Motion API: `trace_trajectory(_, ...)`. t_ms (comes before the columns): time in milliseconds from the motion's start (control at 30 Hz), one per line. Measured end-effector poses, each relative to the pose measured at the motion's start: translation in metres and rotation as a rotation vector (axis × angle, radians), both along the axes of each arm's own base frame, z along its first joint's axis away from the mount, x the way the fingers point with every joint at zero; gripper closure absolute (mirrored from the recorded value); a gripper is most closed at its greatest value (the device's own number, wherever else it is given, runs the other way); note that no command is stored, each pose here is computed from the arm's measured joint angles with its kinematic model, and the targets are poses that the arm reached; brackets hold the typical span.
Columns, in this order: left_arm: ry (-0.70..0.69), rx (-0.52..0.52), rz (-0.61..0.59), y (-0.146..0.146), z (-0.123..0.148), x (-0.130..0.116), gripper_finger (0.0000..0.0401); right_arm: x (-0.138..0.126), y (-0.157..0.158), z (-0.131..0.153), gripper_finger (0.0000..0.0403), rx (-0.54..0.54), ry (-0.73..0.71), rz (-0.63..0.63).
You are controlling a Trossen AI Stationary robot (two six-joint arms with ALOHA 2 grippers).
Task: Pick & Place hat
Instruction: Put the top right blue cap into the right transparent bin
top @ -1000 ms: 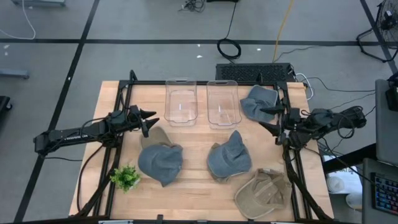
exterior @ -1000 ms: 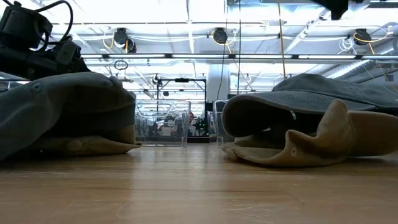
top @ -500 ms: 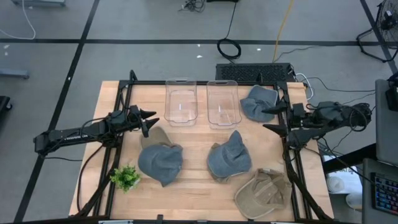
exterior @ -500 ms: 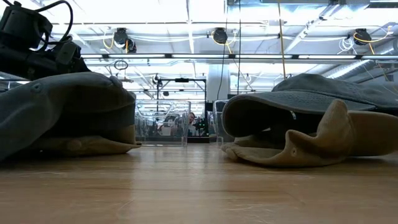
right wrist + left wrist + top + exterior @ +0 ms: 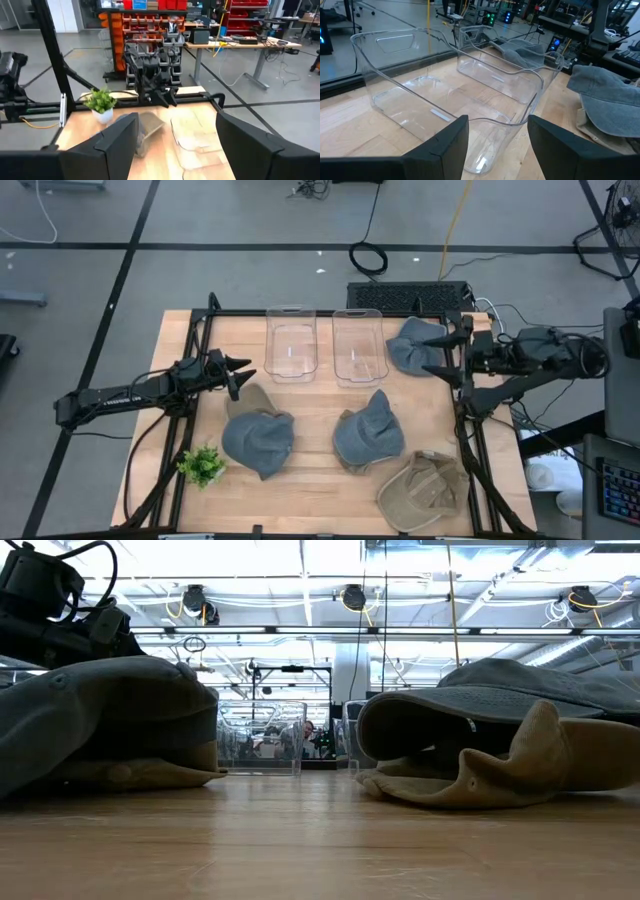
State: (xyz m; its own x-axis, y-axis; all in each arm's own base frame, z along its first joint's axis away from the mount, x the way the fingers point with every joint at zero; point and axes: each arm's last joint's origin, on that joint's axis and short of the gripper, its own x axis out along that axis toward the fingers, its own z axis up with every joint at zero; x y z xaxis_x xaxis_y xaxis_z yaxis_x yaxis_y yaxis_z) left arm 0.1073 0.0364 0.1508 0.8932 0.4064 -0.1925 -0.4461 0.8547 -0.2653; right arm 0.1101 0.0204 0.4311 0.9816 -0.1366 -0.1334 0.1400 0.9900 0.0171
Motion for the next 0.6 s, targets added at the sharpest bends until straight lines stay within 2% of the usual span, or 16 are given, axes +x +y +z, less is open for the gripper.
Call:
trace_trajectory(300,0.0,0.0,0.0,0.0,0.0,0.0,0.0187,0.028,0.004,0.027,0.0147,-0.067,0.005,-0.185)
trace_trajectory(600,0.0,0.0,0.0,0.0,0.0,0.0,0.0187,0.054,0.016,0.035,0.0147,-0.125,0.036,-0.318)
